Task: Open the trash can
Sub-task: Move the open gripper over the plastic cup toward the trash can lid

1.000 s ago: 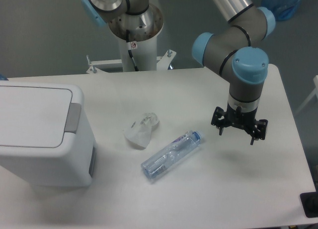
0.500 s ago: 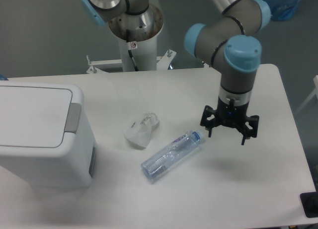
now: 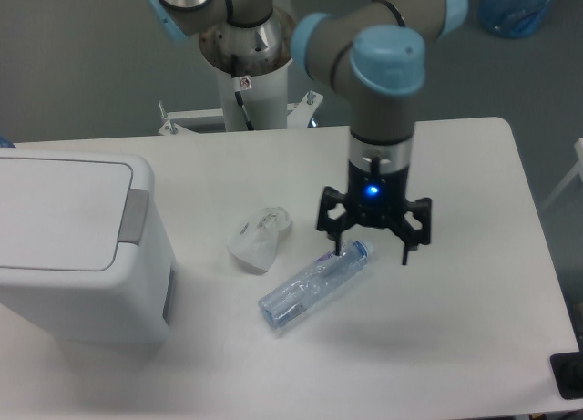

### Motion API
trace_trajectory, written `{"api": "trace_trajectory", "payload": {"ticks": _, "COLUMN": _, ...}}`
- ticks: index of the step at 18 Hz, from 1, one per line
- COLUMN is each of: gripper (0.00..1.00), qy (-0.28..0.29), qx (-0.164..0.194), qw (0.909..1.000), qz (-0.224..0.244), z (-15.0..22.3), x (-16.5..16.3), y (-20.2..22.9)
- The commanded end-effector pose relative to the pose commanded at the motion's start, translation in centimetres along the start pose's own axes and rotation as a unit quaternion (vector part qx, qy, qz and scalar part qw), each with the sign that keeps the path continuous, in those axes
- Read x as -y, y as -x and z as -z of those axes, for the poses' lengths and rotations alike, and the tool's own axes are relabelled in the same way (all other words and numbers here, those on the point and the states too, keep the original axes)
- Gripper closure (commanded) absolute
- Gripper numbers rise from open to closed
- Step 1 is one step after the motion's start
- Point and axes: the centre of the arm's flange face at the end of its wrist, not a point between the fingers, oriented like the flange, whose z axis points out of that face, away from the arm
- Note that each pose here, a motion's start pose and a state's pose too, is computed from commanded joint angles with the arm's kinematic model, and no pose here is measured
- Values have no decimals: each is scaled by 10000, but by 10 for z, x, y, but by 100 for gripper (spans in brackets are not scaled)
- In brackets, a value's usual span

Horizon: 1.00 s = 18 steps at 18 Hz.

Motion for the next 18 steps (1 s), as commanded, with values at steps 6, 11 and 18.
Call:
{"api": "trace_trajectory", "payload": {"ticks": 6, "gripper": 0, "qy": -633, "qx": -404, "qw": 9969, "qz": 219, "z": 36, "x": 48, "y": -54}}
{"api": "trace_trajectory", "payload": {"ticks": 11, "gripper": 0, "qy": -817, "qx": -559, "qw": 9944, "qz": 357, "z": 65, "x": 58, "y": -103}}
{"api": "trace_trajectory", "payload": {"ticks": 18, "gripper": 0, "qy": -780, "qx": -740, "qw": 9887, "qz": 1050, "z": 69, "x": 64, "y": -131}}
